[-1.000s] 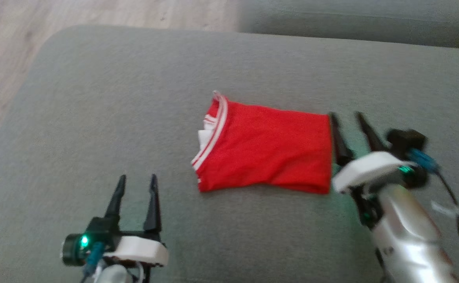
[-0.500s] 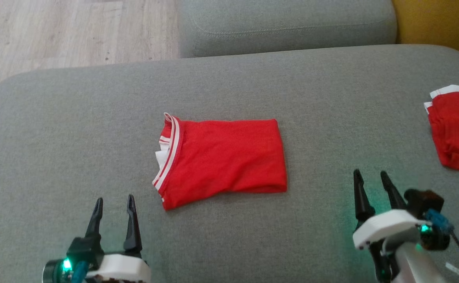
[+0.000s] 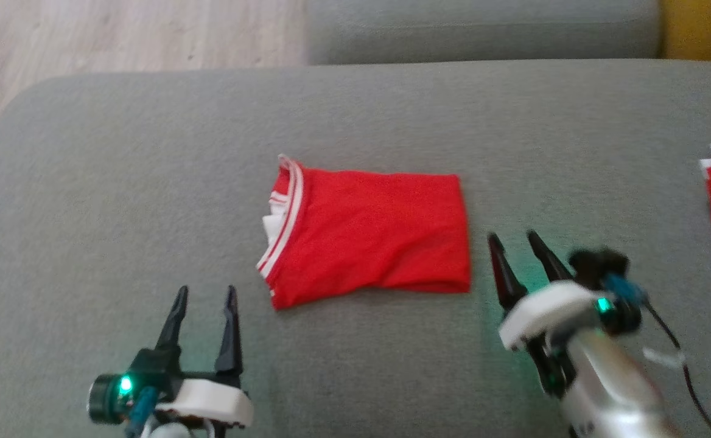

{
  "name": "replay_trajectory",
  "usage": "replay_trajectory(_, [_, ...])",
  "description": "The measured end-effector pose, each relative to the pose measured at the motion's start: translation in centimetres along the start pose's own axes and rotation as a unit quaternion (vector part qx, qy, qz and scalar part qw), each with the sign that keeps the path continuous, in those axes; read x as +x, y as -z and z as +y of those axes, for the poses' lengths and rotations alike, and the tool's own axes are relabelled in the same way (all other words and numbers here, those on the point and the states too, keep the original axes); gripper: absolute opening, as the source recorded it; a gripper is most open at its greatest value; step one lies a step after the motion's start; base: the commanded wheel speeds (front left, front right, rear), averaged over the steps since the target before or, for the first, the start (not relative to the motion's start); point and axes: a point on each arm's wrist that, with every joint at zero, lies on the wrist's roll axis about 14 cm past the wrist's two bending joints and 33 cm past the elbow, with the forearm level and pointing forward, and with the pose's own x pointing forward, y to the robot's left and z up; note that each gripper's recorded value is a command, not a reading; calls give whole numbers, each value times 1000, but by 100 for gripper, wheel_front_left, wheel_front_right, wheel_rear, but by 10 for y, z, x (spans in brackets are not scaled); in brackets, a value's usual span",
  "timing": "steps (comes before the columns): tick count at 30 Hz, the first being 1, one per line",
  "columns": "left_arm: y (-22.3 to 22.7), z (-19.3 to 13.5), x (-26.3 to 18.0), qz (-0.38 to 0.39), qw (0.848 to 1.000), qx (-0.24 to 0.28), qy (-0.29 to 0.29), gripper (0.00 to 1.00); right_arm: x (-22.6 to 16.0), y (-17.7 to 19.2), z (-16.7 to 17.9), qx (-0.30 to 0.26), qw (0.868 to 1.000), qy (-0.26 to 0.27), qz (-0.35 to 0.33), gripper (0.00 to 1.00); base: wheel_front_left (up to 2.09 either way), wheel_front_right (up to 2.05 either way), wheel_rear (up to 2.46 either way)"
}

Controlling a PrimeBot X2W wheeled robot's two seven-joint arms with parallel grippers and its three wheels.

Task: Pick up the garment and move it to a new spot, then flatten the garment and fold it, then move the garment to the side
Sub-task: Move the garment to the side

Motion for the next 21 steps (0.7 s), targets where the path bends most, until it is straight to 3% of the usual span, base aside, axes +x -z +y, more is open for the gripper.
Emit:
replay_trajectory(4, [5, 3, -2, 9, 1000, 1, -3, 100, 49, -2, 34, -45, 996, -57, 57, 100, 0, 0, 0])
replay_trajectory(9, [16, 15, -9, 26, 999, -10, -25, 100, 57, 41, 36, -34, 989, -56, 135, 100, 0, 0, 0])
replay_trajectory(10, [18, 18, -10, 30, 999, -10, -30, 100, 59, 43, 39, -30, 988, -59, 137, 76, 0, 0, 0])
replay_trajectory(11, [20, 20, -11, 33, 999, -10, -34, 100, 63, 42, 40, -23, 989, -61, 134, 18, 0, 0, 0])
replay_trajectory(12, [22, 22, -11, 36, 999, -10, -37, 100, 66, 41, 42, -21, 989, -65, 129, 0, 0, 0, 0])
replay_trajectory(16, [23, 19, -7, 38, 999, -8, -31, 100, 64, 36, 41, -8, 992, -62, 107, 0, 0, 0, 0])
replay_trajectory(21, [19, -12, 8, 32, 999, -4, 22, 100, 45, 28, 19, 6, 996, -31, 88, 0, 0, 0, 0])
